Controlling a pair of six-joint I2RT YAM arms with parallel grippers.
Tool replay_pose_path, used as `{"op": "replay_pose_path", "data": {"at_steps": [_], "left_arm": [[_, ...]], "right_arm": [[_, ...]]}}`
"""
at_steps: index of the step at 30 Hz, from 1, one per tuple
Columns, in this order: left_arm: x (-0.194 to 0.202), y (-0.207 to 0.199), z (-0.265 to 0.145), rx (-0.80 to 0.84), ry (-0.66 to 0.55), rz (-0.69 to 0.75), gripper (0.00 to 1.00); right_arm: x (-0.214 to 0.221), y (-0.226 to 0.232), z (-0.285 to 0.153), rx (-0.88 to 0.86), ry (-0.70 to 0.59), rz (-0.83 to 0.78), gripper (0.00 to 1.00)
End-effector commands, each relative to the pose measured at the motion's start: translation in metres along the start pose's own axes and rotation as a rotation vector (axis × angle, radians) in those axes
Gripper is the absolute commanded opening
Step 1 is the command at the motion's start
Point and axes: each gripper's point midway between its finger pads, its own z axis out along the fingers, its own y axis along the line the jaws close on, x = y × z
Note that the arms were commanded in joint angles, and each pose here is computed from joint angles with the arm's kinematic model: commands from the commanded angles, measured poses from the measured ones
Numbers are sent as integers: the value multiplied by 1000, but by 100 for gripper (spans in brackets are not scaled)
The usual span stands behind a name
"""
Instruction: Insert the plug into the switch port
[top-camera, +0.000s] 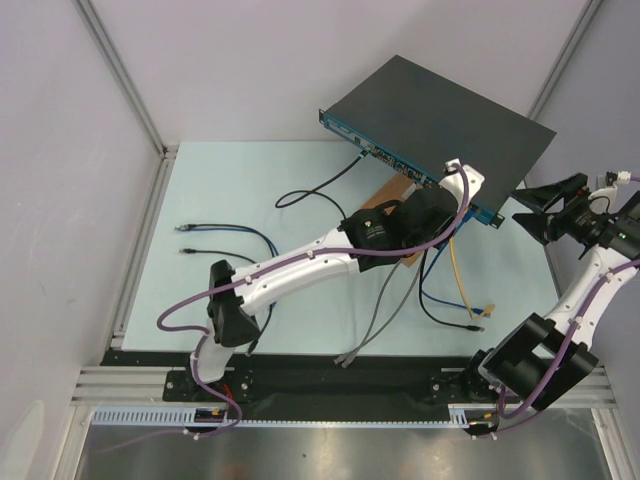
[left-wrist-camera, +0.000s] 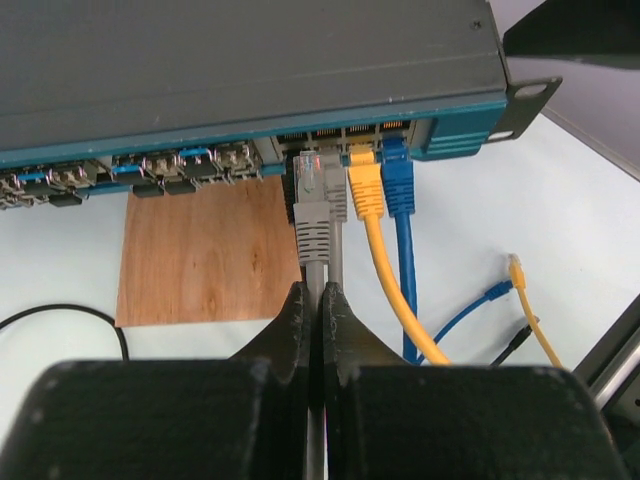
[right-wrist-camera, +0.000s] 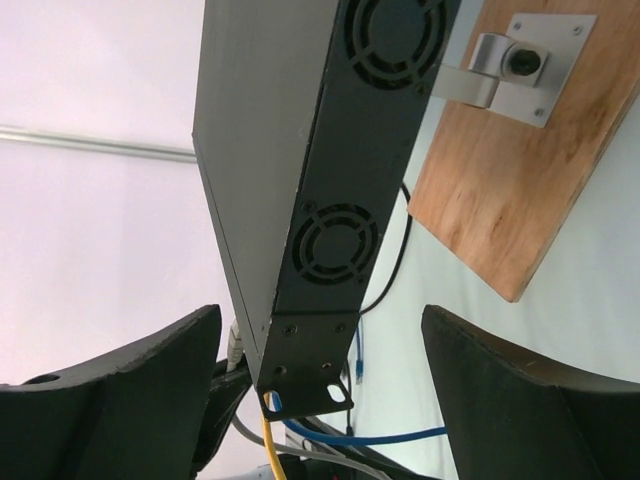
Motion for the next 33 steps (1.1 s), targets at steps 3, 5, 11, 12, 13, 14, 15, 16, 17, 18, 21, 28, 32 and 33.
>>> {"op": "replay_pose_path", "data": {"at_steps": [3, 5, 11, 12, 13, 14, 15, 16, 17, 18, 21, 28, 32, 33], "left_arm": [[-28, 8, -2, -11, -61, -11, 0], [-29, 9, 1, -9, -64, -11, 0], [-27, 11, 5, -4, -50, -18, 0], [-25, 12, 6, -5, -44, -19, 0], [-24, 13, 7, -3, -39, -21, 0], [-22, 14, 7, -2, -32, -24, 0], [-19, 15, 8, -2, -20, -28, 0], [-18, 15, 8, 1, -15, -30, 0], [-15, 16, 8, 2, -7, -31, 0], [-14, 15, 8, 6, -1, -30, 0], [-12, 15, 8, 10, 6, -33, 0], [-20, 16, 11, 7, -17, -39, 0], [-24, 16, 12, 7, -27, -45, 0], [-24, 16, 13, 7, -27, -45, 0]], "right_arm": [[4, 15, 1, -41, -3, -68, 81], [5, 15, 3, -41, 0, -73, 77], [5, 17, 5, -45, -1, -87, 68], [5, 17, 5, -45, 1, -87, 67], [5, 17, 5, -46, 0, -89, 66], [5, 17, 5, -46, 0, -89, 65], [5, 17, 5, -46, -1, -90, 64], [5, 16, 6, -44, -1, -86, 64], [4, 16, 6, -46, -3, -88, 64], [5, 17, 6, -48, 1, -81, 63], [5, 15, 7, -49, -1, -78, 62], [6, 17, 10, -56, 5, -85, 58], [7, 18, 11, -59, 10, -94, 55], [8, 18, 11, -60, 11, -96, 54]]}}
